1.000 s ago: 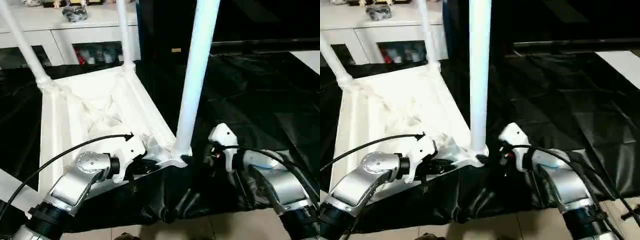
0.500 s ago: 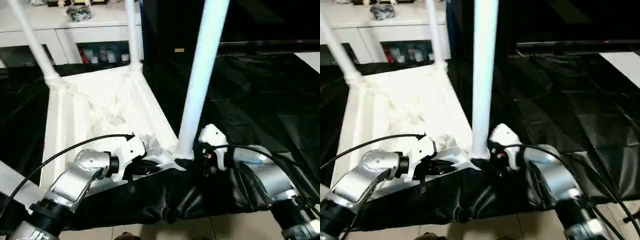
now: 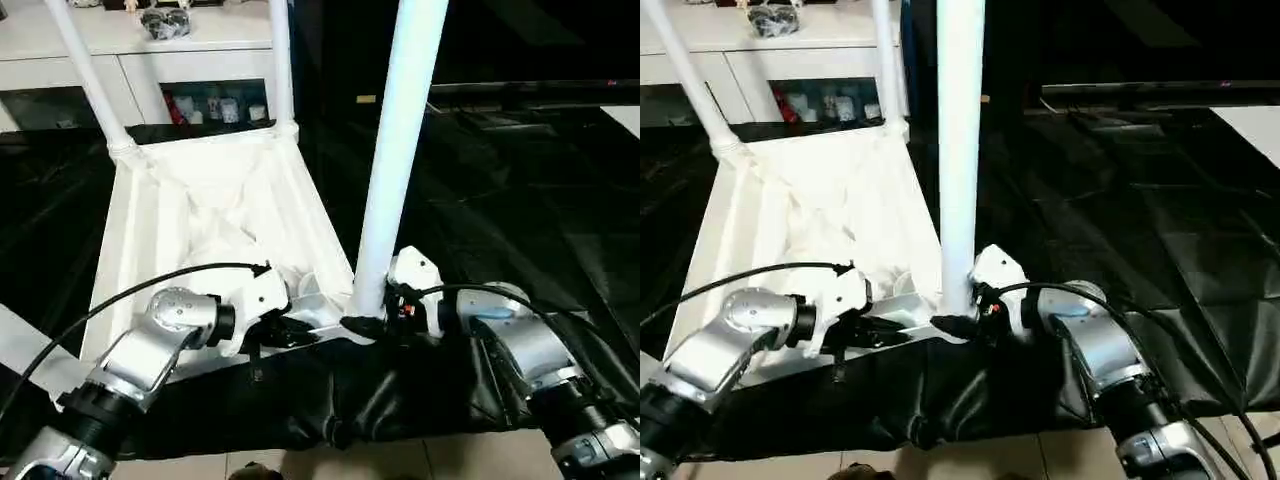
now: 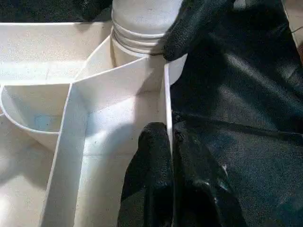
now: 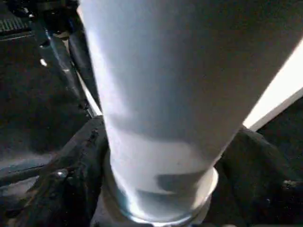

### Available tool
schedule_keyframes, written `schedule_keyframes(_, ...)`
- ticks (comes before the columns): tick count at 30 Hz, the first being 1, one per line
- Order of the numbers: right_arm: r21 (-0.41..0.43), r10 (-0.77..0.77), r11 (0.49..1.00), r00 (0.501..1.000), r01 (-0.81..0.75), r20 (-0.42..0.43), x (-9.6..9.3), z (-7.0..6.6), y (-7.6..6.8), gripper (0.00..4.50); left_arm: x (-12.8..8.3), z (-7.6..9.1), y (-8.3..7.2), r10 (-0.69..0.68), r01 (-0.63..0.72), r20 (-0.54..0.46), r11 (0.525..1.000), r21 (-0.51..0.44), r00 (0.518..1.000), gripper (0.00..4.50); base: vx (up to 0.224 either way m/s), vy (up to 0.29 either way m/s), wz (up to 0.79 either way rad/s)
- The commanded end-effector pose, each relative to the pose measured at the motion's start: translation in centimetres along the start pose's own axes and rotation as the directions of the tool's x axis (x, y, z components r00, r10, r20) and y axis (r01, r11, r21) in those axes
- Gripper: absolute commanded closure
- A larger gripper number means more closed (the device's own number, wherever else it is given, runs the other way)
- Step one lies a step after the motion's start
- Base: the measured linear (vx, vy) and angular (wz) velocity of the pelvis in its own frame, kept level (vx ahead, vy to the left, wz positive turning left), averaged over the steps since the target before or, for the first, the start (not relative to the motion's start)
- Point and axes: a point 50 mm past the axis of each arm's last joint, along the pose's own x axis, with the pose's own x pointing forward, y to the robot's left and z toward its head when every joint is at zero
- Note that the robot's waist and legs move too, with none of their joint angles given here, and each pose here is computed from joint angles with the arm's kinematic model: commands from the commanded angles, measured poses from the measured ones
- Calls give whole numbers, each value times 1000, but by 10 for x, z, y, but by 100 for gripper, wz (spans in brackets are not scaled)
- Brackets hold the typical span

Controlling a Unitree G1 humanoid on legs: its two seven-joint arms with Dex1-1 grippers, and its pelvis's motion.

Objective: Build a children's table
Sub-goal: Rotate leg to tighten

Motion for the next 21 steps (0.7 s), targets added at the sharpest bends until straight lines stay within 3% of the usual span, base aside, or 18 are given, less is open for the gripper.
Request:
schedule_keyframes(1,-8,0,1000,1000,0,1,2,4,-3,122,3,4,-2,-56,56,-6,998,25,998,450,0,0,0)
schedule_keyframes(9,23,-15,1000,999,14,33,6,1,-3,172,2,3,9,15,-15,4,1000,-2,1000,450,0,0,0)
schedule_keyframes(12,77,-160,985,985,155,63,14,1,-12,179,8,10,25,152,-151,13,988,-33,988,450,-22,-1,1)
schedule_keyframes(17,208,-421,888,907,410,10,39,-6,-19,180,31,30,45,330,-329,23,943,-60,944,450,-28,2,0)
schedule_keyframes(19,256,-549,802,835,540,-42,53,-7,-21,180,48,41,47,368,-365,37,928,-70,929,450,0,0,0)
schedule_keyframes(21,304,-610,746,791,592,-44,70,1,-19,180,63,49,44,377,-374,46,926,-60,925,450,-55,40,-8)
